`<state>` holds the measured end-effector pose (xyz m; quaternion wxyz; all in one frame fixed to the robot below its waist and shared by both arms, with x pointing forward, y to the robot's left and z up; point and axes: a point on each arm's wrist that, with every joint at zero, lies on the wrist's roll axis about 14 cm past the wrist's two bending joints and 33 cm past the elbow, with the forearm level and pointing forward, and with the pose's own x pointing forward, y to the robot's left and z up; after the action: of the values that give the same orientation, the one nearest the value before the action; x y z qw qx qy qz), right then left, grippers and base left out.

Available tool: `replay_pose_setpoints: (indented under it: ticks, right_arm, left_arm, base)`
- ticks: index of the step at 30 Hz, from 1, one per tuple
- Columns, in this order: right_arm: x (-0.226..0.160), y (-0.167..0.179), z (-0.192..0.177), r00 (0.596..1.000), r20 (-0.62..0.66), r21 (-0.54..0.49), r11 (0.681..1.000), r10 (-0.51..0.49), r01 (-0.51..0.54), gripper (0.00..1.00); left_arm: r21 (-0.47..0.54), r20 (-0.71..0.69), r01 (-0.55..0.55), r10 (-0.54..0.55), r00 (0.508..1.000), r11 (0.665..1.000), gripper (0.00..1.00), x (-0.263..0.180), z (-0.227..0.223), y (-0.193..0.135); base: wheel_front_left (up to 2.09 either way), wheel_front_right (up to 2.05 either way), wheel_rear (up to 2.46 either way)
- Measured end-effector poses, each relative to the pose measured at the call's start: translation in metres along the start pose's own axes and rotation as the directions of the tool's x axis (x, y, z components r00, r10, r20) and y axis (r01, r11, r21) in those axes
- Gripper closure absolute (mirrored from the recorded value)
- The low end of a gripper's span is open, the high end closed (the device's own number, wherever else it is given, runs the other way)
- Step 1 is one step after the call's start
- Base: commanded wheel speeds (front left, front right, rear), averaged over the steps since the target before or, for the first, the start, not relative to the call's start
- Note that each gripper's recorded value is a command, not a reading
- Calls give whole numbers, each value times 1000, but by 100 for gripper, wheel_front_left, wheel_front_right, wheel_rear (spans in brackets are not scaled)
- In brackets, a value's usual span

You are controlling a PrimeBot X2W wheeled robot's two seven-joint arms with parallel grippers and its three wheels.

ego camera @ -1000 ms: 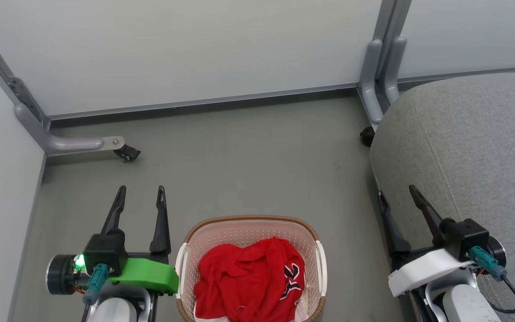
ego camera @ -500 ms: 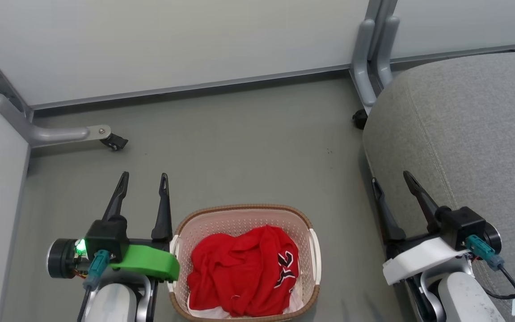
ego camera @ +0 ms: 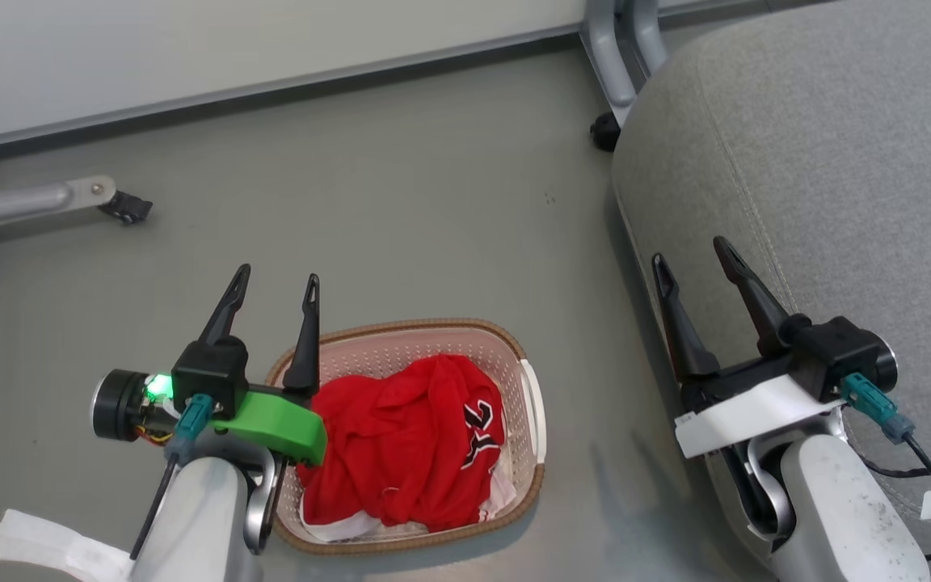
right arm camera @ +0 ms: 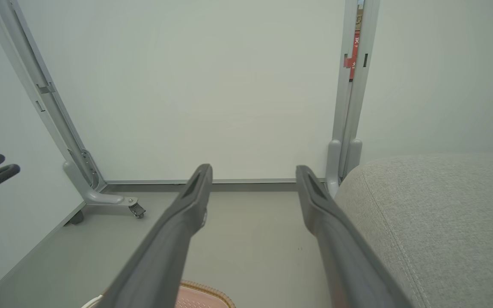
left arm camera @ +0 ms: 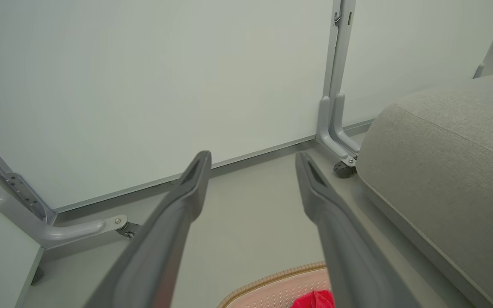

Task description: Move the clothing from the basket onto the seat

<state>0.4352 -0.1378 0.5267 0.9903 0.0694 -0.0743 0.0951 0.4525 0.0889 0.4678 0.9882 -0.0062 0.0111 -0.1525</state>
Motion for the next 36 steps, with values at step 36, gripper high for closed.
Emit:
replay_pose_setpoints:
  ticks: [36]
  right_arm:
    - [35,-77,-88,979,-151,-53,990,-134,128,0]
  left_arm:
    - [-100,-537,461,-438,721,882,0,45,-256,-97]
  base:
    - [0,0,0]
